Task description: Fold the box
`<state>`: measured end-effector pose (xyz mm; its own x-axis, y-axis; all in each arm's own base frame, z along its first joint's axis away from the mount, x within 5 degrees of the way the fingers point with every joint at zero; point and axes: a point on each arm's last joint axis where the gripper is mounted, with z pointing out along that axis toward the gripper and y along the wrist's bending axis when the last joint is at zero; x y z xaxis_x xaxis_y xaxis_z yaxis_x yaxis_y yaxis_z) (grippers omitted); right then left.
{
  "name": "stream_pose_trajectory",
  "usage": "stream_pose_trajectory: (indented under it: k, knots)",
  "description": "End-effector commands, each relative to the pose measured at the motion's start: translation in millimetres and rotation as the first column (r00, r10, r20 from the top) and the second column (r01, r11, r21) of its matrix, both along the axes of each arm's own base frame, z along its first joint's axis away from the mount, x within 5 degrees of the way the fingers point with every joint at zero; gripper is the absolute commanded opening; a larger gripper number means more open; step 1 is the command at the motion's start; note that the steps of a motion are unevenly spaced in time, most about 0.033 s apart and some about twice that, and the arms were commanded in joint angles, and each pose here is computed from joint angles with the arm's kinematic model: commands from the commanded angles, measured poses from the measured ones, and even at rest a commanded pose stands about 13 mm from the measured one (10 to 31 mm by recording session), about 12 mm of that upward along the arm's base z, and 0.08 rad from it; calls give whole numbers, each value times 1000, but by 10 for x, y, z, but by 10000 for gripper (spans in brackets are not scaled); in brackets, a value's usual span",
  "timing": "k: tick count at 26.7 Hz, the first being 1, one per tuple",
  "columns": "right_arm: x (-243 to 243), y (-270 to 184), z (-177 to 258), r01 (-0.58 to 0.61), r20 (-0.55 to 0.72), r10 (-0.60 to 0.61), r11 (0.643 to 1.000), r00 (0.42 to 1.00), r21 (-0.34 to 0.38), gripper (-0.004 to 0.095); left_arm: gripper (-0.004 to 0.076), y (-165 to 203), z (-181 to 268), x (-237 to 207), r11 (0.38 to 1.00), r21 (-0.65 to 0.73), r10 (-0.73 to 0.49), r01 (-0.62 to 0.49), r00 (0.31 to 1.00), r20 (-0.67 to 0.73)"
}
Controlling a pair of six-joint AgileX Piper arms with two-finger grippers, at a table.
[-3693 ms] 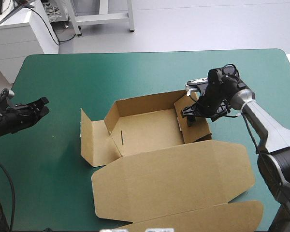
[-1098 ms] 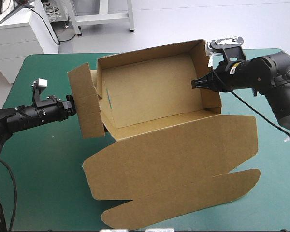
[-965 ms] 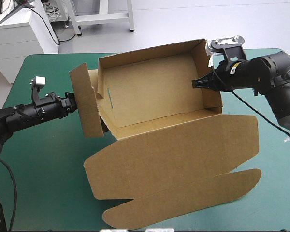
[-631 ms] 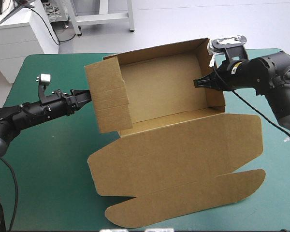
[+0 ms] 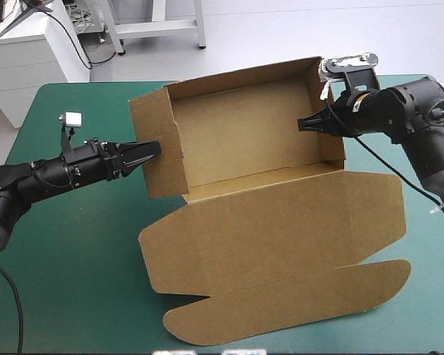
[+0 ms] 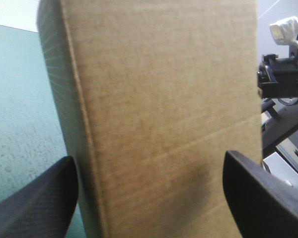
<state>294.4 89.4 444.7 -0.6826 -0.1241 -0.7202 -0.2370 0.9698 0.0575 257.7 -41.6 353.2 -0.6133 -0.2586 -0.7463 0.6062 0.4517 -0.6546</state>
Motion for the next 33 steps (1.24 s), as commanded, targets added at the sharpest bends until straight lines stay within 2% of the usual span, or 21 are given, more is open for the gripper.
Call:
stream_pose_trajectory:
  k: [1, 8, 11, 14, 18, 22, 33]
  knots:
    - [-80, -23, 232, 4, 122, -10, 999, 992, 47, -16, 567, -173, 273, -181, 986, -80, -137, 145, 985, 101]
    - [-150, 210, 247, -51, 136, 41, 996, 990, 71, -11, 567, -267, 344, -189, 975, -146, -149, 167, 980, 130]
    - [-172, 263, 245, -64, 135, 54, 996, 989, 69, -11, 568, -273, 425, -194, 978, -94, -170, 184, 976, 138]
    - [-193, 331, 259, -60, 154, 49, 996, 987, 66, -11, 568, -299, 538, -182, 985, -20, -169, 171, 982, 89]
    - [-229, 434, 280, -63, 180, 48, 995, 982, 75, -7, 568, -370, 764, -207, 994, 92, -56, 51, 997, 53]
    - [-259, 498, 294, -43, 201, 28, 997, 979, 66, -8, 568, -453, 869, -282, 973, 223, 61, -66, 998, 30]
    - [-286, 550, 302, -30, 207, 13, 996, 978, 80, -3, 568, -677, 866, -316, 906, 354, 251, -232, 968, -8]
